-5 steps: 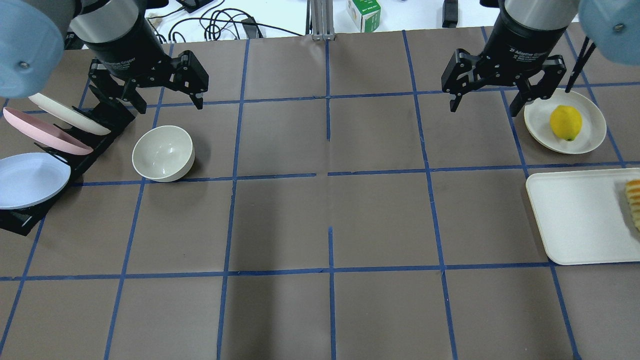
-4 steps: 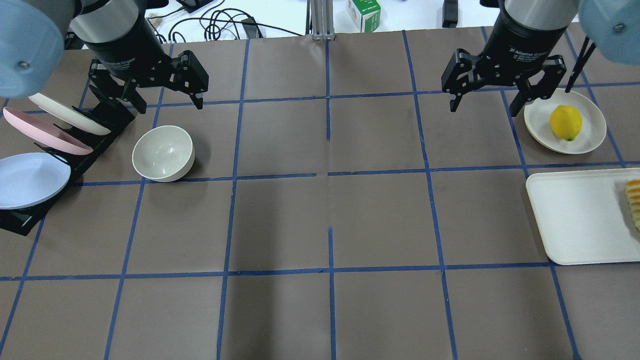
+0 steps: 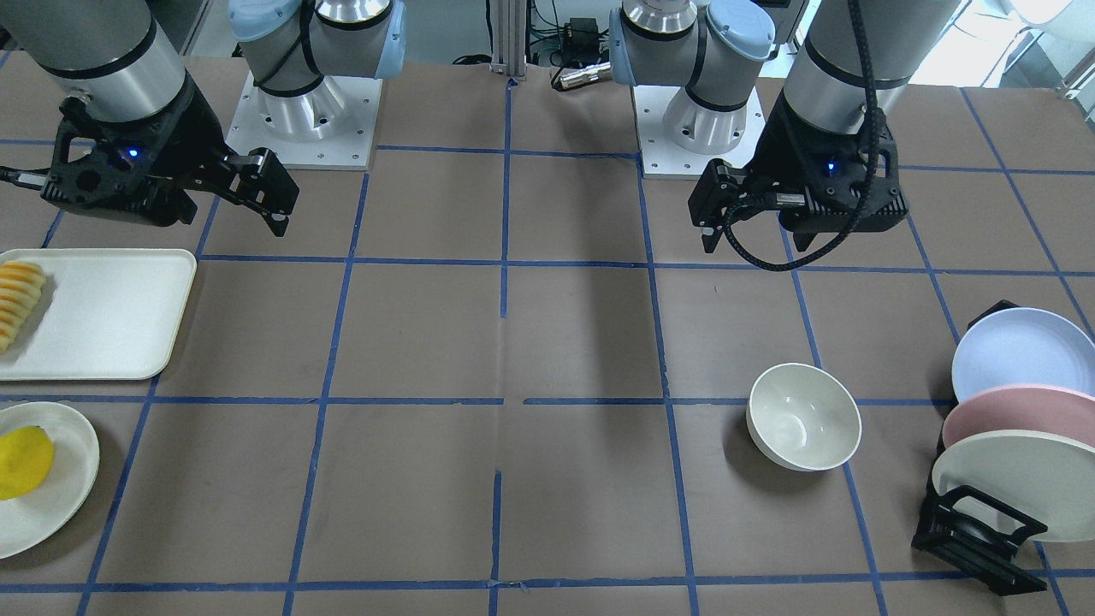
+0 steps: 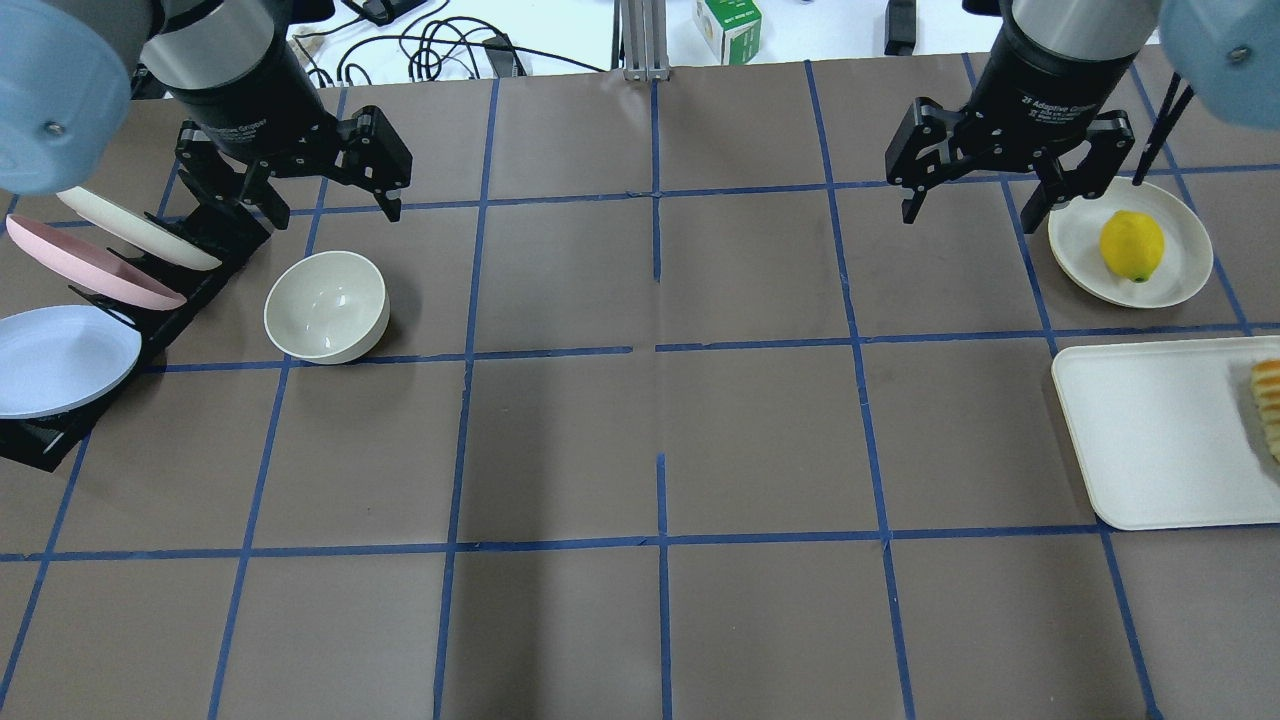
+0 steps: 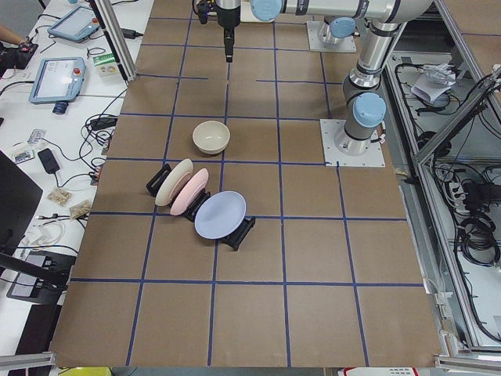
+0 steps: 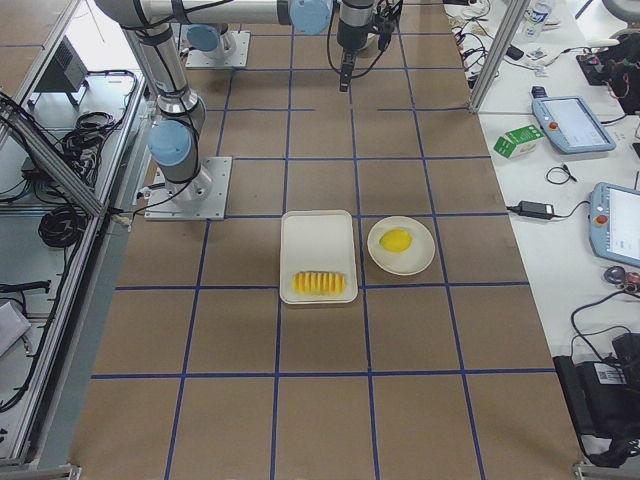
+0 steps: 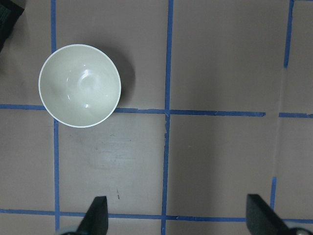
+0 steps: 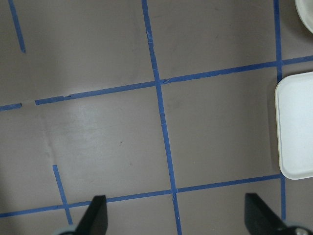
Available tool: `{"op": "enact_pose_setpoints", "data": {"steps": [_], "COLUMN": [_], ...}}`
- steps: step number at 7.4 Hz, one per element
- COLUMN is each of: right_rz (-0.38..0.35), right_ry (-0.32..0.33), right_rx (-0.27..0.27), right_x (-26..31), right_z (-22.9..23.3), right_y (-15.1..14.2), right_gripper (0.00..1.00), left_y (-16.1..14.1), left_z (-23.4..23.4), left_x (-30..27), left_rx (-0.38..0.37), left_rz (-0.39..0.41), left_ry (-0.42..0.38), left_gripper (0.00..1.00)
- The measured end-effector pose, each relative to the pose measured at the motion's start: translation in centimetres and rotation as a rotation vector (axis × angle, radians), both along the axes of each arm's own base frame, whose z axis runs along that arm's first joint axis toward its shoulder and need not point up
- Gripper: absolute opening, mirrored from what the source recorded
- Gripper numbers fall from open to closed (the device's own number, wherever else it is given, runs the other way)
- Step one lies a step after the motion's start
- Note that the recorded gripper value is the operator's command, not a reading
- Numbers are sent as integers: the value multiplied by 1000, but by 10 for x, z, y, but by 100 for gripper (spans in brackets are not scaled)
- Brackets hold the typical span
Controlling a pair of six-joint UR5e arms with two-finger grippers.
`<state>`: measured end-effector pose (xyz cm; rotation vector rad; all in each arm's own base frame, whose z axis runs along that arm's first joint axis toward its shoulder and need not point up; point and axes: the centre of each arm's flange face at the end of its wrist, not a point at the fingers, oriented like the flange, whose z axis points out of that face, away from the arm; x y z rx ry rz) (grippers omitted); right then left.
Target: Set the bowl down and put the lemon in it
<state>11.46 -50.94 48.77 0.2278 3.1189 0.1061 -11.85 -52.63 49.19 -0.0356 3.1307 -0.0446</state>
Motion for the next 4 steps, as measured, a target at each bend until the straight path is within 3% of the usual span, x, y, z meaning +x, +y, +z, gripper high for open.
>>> {"op": "enact_pose_setpoints", "data": {"steps": [2, 4], "right_rz": [-1, -26], "right_ry": [2, 27], "right_rx": [11, -3], "right_x": [-2, -21], "right_z": [-7, -27], "right_y": [-5, -30], "right_gripper": [100, 100], "left_y": [-31, -55], "left_z": [-30, -103], "left_x": [73, 149], "left_rx": [14, 49], "left_rz": [44, 51], "left_ry": [8, 13], "left_gripper": [100, 100]}}
